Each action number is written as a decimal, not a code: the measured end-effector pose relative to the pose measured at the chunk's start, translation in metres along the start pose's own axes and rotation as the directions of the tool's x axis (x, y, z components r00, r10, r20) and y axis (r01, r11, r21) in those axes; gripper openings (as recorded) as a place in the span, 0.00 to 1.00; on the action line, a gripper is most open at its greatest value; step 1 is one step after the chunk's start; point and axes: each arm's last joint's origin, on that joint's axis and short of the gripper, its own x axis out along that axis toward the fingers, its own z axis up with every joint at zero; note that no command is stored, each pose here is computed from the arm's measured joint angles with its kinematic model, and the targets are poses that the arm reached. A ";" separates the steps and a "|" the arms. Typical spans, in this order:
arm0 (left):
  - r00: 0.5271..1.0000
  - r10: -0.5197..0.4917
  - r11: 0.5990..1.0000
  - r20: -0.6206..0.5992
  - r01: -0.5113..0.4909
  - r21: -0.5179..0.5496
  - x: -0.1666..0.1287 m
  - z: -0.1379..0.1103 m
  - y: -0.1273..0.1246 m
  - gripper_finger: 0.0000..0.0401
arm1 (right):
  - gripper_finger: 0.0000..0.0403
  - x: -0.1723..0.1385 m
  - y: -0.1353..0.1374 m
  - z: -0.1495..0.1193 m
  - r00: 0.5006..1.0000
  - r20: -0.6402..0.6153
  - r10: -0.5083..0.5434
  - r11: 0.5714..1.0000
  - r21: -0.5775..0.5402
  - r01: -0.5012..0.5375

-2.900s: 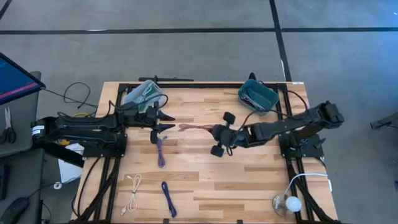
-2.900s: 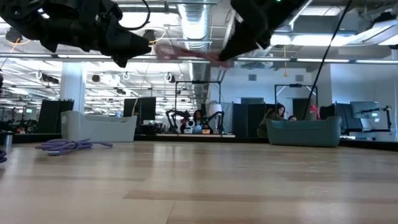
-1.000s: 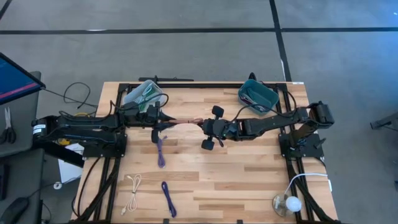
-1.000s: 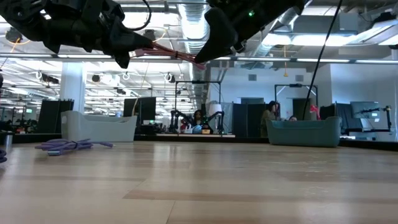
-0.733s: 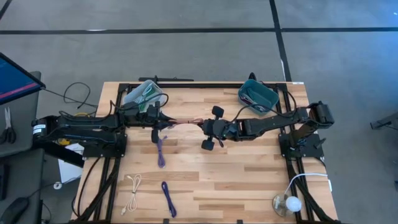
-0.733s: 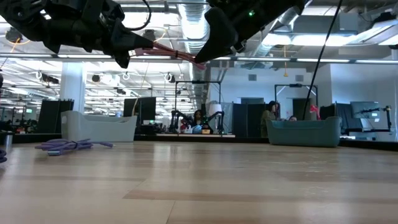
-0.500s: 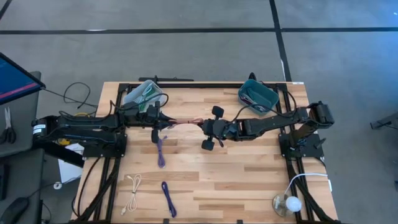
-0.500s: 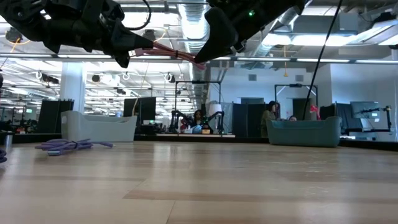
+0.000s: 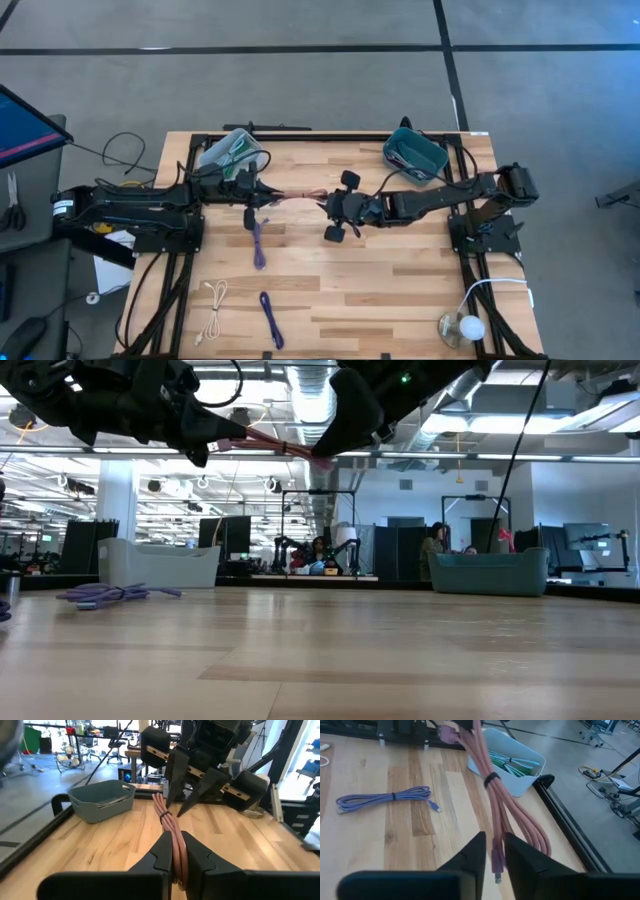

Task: Pick & Place USB Port
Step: Put the brown charger cable into the white bin, then put the light violet charger cable into the white bin

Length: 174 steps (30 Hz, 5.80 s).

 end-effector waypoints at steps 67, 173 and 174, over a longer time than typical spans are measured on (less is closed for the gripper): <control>0.377 0.829 0.466 -0.414 -0.874 0.137 -0.100 -0.027 0.065 0.04 | 0.24 -0.171 0.009 -0.091 0.982 -0.058 -0.180 0.938 0.290 0.189; 0.540 0.260 0.562 -0.800 -0.759 -0.330 -0.024 0.009 -0.045 0.01 | 0.24 -0.164 0.001 -0.089 0.967 -0.065 -0.248 0.955 0.151 0.255; 0.539 0.234 0.551 -0.809 -0.759 -0.346 -0.022 0.010 -0.046 0.01 | 0.24 -0.164 0.001 -0.089 0.966 -0.065 -0.248 0.955 0.151 0.256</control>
